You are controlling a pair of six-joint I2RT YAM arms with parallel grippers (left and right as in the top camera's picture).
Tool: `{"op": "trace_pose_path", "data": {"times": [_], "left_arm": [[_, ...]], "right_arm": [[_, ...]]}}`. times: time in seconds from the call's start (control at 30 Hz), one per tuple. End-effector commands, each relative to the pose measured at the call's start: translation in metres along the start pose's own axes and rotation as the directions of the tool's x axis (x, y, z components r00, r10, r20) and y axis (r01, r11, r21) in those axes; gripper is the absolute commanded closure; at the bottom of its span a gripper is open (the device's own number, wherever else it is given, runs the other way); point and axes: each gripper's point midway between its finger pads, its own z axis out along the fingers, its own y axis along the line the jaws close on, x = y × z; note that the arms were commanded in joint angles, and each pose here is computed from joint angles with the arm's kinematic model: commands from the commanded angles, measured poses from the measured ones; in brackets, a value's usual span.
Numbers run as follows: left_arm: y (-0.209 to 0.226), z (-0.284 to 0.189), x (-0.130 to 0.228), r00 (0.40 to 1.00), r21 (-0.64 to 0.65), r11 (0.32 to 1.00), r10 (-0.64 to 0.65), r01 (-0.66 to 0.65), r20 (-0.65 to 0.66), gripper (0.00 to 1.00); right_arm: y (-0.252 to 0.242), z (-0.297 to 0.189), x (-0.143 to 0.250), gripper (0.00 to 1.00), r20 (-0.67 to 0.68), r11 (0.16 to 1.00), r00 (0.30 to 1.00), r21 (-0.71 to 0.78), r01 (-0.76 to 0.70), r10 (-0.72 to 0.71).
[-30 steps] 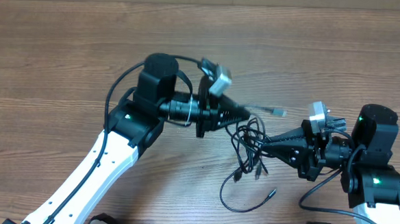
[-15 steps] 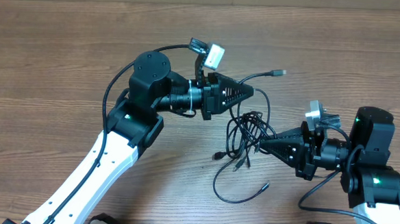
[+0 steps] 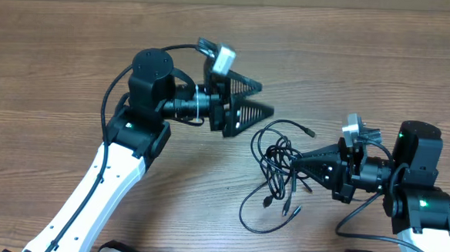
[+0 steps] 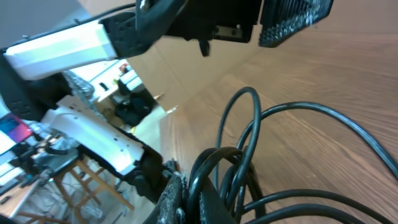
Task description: Untangle cables
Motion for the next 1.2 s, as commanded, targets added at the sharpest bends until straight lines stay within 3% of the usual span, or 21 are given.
{"op": "trace_pose_path", "data": {"times": [0.0, 0.2, 0.53, 0.6, 0.7, 0.83, 0.9, 1.17], "left_arm": [[-0.031, -0.003, 0.016, 0.977, 0.187, 0.965, 0.201, -0.186, -0.068, 0.00], [-0.034, 0.010, 0.040, 0.967, 0.205, 0.960, 0.221, -0.193, -0.125, 0.00], [-0.007, 0.031, 0.064, 0.967, 0.009, 0.987, 0.159, -0.161, -0.198, 0.00], [-0.002, 0.029, 0.074, 0.961, -0.008, 0.987, 0.154, -0.160, -0.231, 0.15], [-0.001, 0.027, 0.080, 0.959, -0.012, 0.990, 0.136, -0.144, -0.250, 0.22], [0.000, 0.026, 0.086, 0.956, -0.017, 0.992, 0.118, -0.128, -0.269, 0.49], [0.000, 0.025, 0.088, 0.955, -0.020, 0.993, 0.109, -0.119, -0.276, 0.57], [0.001, 0.023, 0.094, 0.951, -0.025, 0.994, 0.091, -0.103, -0.294, 0.59]], "right_arm": [[0.027, -0.002, -0.006, 0.96, 0.031, 0.989, 0.998, -0.137, 0.050, -0.046], [0.029, -0.002, -0.009, 0.96, 0.037, 0.986, 0.996, -0.146, 0.083, -0.079], [0.028, -0.002, -0.009, 0.96, 0.038, 0.985, 0.996, -0.146, 0.091, -0.087], [0.028, -0.002, -0.010, 0.96, 0.038, 0.985, 0.995, -0.146, 0.095, -0.090], [0.028, -0.002, -0.010, 0.96, 0.039, 0.984, 0.995, -0.145, 0.098, -0.094], [0.028, -0.002, -0.010, 0.96, 0.039, 0.984, 0.995, -0.145, 0.100, -0.095], [0.028, -0.002, -0.010, 0.96, 0.039, 0.984, 0.995, -0.145, 0.102, -0.097], [0.028, -0.002, -0.010, 0.96, 0.040, 0.984, 0.994, -0.145, 0.104, -0.099]]}}
